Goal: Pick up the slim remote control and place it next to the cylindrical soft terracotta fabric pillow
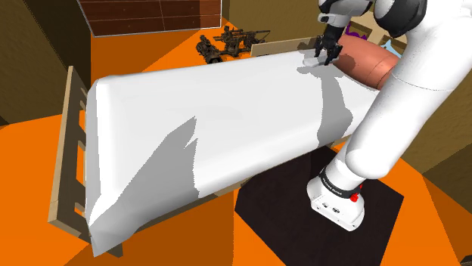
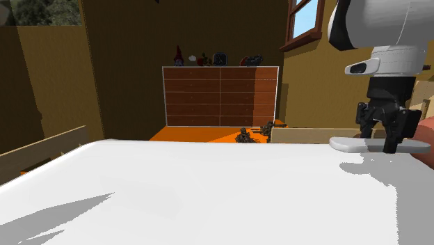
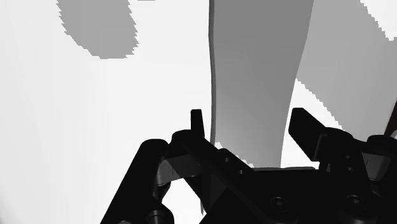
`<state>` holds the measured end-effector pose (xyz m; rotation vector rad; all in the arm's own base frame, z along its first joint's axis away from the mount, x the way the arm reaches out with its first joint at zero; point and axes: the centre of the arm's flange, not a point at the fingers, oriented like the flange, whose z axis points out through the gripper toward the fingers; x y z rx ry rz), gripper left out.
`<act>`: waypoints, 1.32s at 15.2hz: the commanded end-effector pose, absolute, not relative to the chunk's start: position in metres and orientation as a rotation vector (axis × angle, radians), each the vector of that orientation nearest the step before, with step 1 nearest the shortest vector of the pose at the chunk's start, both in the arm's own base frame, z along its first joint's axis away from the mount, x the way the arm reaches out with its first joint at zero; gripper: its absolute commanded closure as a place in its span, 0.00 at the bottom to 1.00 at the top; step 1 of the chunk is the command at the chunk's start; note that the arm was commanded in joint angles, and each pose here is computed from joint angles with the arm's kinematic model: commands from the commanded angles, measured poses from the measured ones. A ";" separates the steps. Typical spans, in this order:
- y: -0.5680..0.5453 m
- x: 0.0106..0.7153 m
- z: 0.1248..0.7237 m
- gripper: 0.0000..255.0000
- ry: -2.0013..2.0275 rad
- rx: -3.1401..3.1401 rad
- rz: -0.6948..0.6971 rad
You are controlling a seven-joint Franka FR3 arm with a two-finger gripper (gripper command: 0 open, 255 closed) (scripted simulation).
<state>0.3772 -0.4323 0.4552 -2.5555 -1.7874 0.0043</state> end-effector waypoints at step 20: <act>-0.433 0.376 0.343 1.00 -1.787 -2.556 0.004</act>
